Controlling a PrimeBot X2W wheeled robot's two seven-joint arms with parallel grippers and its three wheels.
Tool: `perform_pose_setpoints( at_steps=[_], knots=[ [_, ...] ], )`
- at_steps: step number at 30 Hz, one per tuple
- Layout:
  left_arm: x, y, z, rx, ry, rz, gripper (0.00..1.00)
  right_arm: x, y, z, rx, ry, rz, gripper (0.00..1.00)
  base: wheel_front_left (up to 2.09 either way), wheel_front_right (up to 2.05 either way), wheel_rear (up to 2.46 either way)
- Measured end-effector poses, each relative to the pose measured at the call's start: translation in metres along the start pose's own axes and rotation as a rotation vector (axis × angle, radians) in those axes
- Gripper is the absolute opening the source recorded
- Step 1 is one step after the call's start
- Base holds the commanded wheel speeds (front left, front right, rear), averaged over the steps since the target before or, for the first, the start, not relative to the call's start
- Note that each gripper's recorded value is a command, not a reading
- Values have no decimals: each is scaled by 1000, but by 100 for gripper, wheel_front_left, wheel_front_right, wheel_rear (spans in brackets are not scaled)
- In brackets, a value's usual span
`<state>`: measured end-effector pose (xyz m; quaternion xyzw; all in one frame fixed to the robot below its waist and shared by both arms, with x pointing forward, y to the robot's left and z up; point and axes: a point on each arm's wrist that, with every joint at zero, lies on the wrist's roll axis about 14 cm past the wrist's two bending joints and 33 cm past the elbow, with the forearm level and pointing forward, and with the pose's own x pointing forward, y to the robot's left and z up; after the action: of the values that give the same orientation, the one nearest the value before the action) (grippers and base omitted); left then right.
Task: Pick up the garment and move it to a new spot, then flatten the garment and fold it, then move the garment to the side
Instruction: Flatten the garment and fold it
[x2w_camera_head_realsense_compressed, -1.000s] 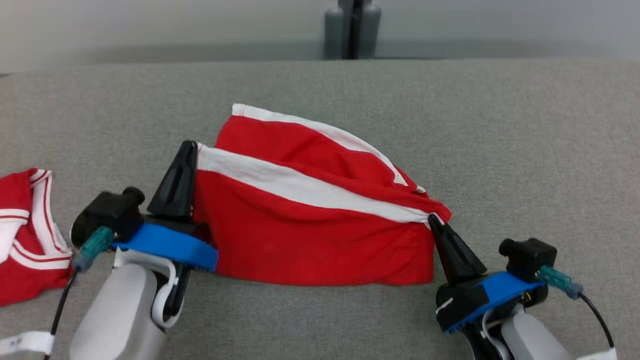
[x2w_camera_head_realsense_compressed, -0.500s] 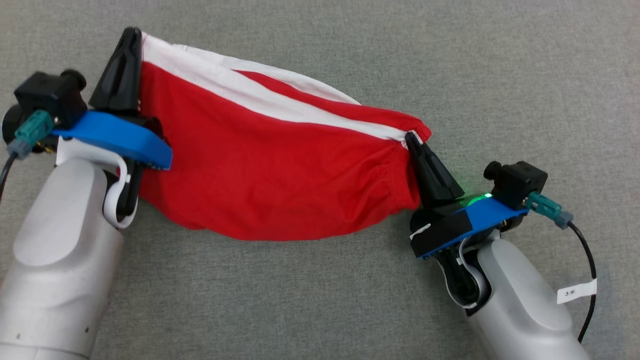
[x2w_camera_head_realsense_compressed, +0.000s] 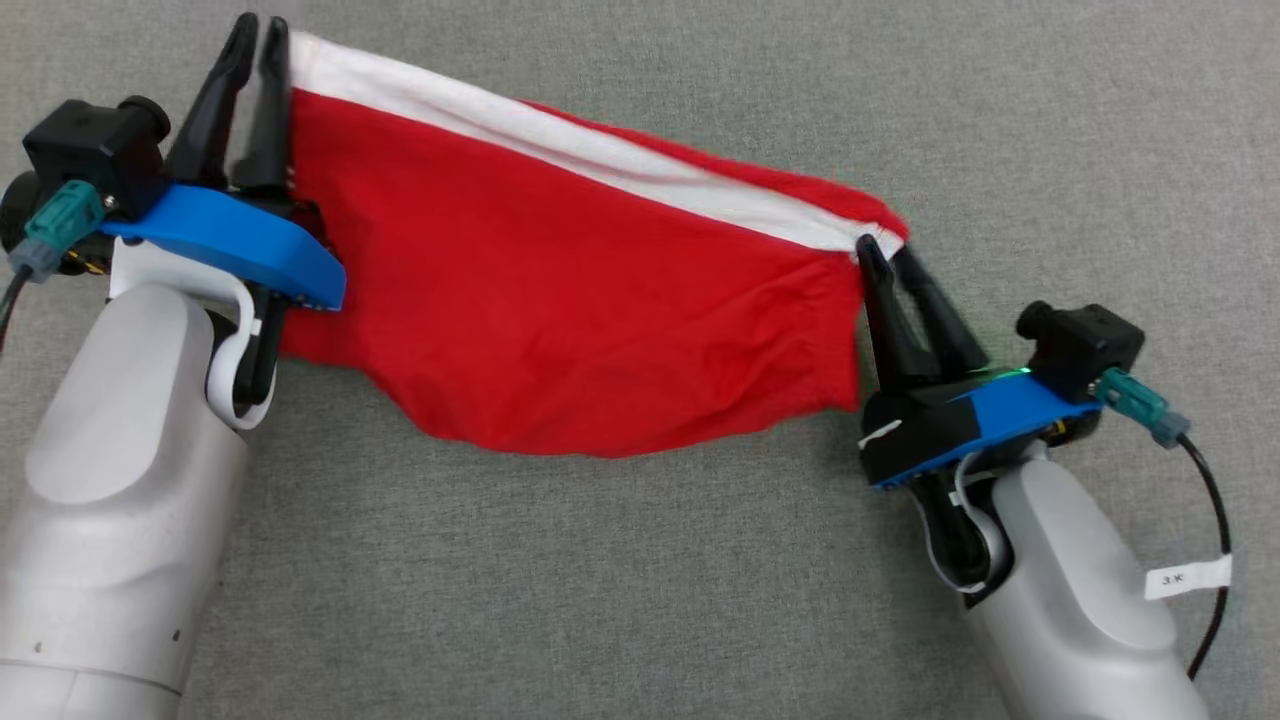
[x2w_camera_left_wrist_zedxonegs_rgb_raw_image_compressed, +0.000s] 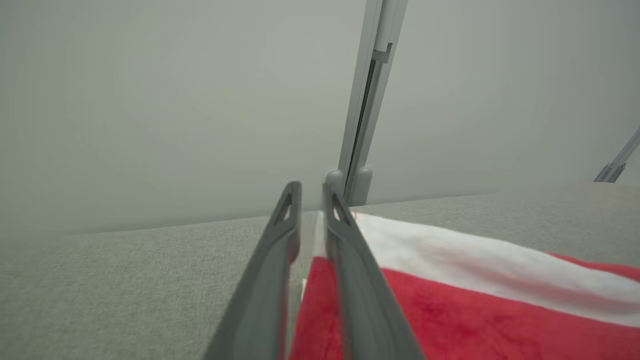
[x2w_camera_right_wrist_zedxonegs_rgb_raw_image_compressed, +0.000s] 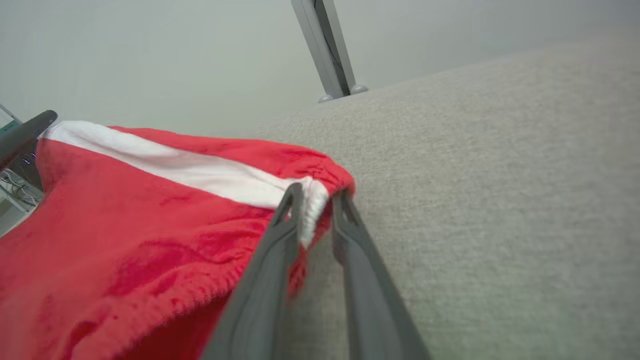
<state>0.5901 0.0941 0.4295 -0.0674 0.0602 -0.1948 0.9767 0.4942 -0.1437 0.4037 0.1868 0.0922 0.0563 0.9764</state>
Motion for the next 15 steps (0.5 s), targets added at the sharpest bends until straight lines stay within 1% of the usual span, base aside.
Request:
perform_pose_setpoints(
  at_steps=[4, 9, 12, 15],
  knots=[
    [-10, -2, -2, -1, 6, 6, 100, -6, -13, 11, -72, -28, -32, 100, 0, 0, 0],
    [-27, 2, -15, -19, 45, 39, 100, -18, -18, 12, -90, -31, -56, 100, 0, 0, 0],
    [-38, -4, -36, -40, 111, 35, 100, -21, -26, 25, -151, -62, -74, 100, 0, 0, 0],
    [-49, -17, -64, -74, 213, 16, 100, -29, -38, 29, -172, -73, -115, 100, 0, 0, 0]
  ],
)
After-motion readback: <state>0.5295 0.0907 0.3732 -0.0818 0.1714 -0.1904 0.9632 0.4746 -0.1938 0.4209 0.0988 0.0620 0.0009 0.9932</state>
